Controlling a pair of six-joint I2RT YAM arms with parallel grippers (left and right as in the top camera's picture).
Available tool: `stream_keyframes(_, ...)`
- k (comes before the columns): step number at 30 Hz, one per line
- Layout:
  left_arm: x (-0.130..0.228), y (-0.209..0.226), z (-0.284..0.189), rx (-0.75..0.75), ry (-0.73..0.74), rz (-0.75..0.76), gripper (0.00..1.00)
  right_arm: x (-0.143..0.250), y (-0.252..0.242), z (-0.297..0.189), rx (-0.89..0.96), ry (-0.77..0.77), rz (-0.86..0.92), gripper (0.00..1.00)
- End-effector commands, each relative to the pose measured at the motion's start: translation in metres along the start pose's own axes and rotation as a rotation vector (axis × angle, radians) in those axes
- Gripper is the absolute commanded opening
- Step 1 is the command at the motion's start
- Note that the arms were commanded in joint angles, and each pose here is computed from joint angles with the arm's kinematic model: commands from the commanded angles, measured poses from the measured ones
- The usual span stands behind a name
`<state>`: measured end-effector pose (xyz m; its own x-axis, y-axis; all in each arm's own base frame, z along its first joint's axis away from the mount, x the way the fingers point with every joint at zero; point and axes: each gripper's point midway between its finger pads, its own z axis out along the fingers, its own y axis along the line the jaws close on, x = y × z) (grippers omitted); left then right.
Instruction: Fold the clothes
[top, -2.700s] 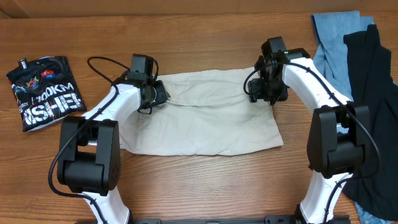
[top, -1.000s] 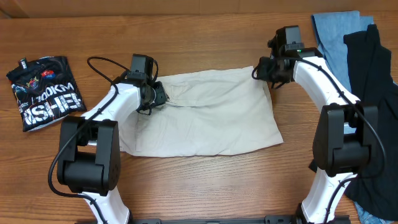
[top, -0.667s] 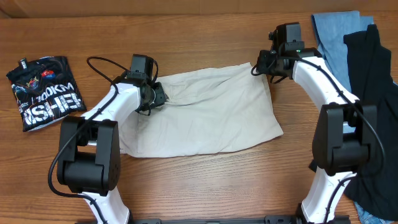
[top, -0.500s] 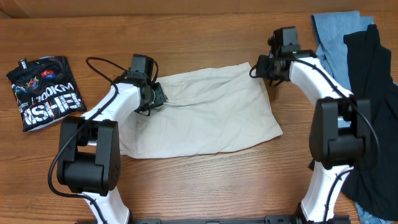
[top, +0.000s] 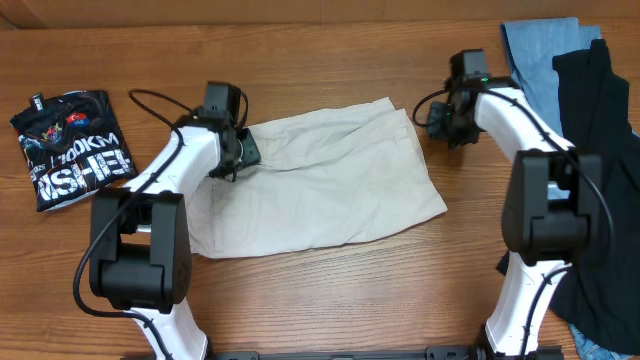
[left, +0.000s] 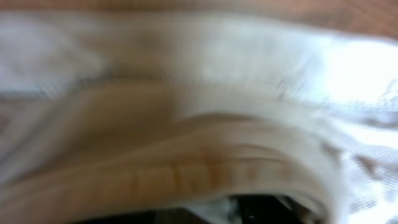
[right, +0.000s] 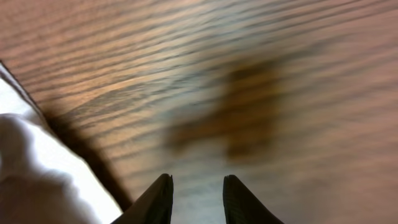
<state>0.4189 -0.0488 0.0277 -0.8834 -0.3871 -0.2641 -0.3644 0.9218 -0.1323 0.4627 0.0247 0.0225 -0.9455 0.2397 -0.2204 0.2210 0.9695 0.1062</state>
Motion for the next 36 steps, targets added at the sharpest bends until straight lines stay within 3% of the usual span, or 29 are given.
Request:
stream_keyframes(1,-0.054,-0.014,-0.043,0.022,-0.158,0.063,0.55,-0.042,0.012,-0.087,-0.057,-0.198,-0.019,0.31)
stream_keyframes(6,-0.08,-0.014,-0.093,-0.015,-0.241,0.065,0.63,-0.017,0.054,-0.121,-0.2,-0.168,-0.176,0.36)
stream_keyframes(10,-0.06,0.001,-0.095,-0.074,-0.158,0.041,0.61,0.015,0.07,-0.113,-0.203,-0.064,-0.234,0.4)
stream_keyframes(11,-0.052,0.005,-0.092,-0.09,-0.126,0.04,0.57,0.02,0.073,-0.11,-0.203,-0.05,-0.241,0.4)
stream_keyframes(14,-0.021,0.026,-0.086,-0.18,-0.006,0.036,0.21,0.027,0.076,-0.105,-0.201,-0.032,-0.251,0.4)
stream_keyframes(16,-0.005,0.054,-0.09,-0.317,0.033,-0.016,0.17,0.03,0.075,-0.105,-0.199,-0.022,-0.251,0.4)
stream_keyframes(19,0.004,0.087,-0.094,-0.473,0.034,-0.082,0.18,0.032,0.073,-0.105,-0.195,-0.01,-0.249,0.4)
stream_keyframes(28,-0.003,0.122,-0.043,-0.385,0.034,-0.129,0.24,0.04,0.07,-0.104,-0.186,0.025,-0.243,0.4)
stream_keyframes(36,0.01,0.176,-0.008,-0.348,0.117,-0.297,0.25,0.043,0.069,-0.104,-0.183,0.038,-0.242,0.4)
